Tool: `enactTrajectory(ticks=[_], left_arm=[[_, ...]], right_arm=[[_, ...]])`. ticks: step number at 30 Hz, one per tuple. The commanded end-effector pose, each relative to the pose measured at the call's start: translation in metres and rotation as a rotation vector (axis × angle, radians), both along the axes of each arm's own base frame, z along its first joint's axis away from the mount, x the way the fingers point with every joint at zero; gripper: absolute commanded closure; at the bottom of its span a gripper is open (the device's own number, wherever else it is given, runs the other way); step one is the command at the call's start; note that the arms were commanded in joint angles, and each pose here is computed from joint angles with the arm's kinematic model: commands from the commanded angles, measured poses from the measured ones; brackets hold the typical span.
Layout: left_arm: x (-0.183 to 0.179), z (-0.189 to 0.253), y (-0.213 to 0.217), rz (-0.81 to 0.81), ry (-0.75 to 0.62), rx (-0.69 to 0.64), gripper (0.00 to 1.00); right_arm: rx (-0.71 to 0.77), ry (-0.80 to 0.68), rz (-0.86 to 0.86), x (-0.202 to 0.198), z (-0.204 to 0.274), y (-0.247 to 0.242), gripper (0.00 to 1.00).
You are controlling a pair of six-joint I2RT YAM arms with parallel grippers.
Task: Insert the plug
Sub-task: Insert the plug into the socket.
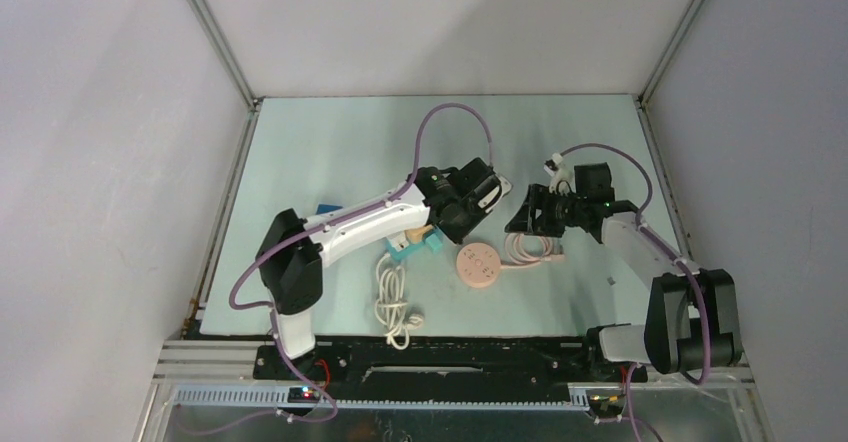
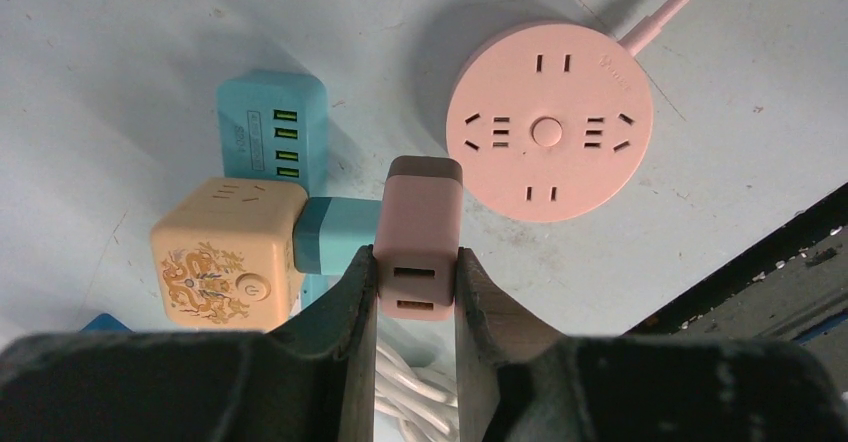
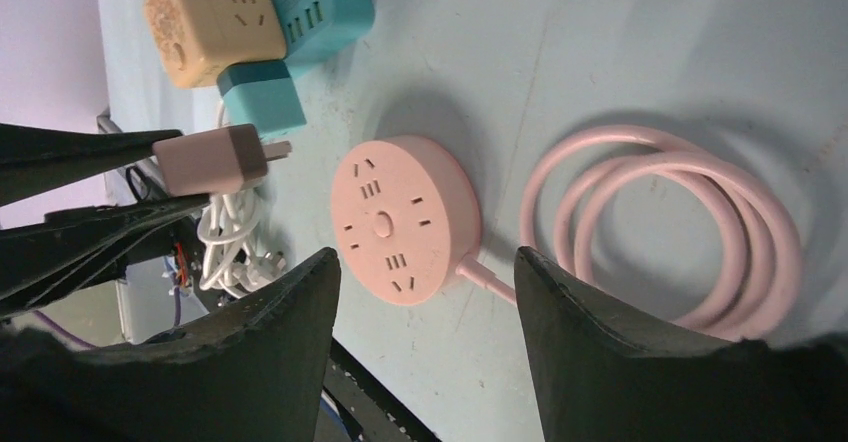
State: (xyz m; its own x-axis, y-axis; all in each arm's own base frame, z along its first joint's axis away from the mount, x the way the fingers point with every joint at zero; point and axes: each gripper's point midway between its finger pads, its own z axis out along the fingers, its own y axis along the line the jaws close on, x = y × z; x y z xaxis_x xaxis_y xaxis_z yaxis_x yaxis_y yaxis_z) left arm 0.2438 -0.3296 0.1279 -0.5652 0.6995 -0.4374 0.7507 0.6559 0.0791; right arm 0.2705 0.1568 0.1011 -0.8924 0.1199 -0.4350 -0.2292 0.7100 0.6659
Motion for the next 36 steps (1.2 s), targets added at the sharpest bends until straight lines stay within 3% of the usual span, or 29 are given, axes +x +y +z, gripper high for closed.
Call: enactTrajectory(ticks=[1,9,14,21,25,27,36], left_arm=[[0.006,0.024,-0.012,0.009,-0.037,-0.060,1.00],[0.036,0.032,-0.018,0.079,-0.163,-0.104,1.00],[0.066,0.018,-0.028,0.130,-0.225,-0.097,1.00],[0.106,-0.005,-0.024,0.233,-0.316,-0.040,1.00],[0.112,-0.013,-0.026,0.232,-0.319,-0.049,0.90],[0.112,-0.017,-0.028,0.224,-0.309,-0.059,0.81],[0.113,-0.032,-0.025,0.228,-0.269,-0.080,0.59]], right_arm=[[-0.058,-0.008,-0.044,-0.001,-0.004,-0.015,0.33],[-0.247,-0.062,-0.156,0.015,0.002,-0.047,0.29],[-0.402,-0.155,-0.284,0.033,0.024,-0.081,0.12],[-0.582,-0.140,-0.428,0.061,0.020,-0.129,0.04],[-0.660,-0.082,-0.437,0.071,0.007,-0.144,0.03],[-0.655,-0.066,-0.422,0.077,0.000,-0.143,0.03],[-0.617,0.025,-0.337,0.101,-0.030,-0.133,0.05]])
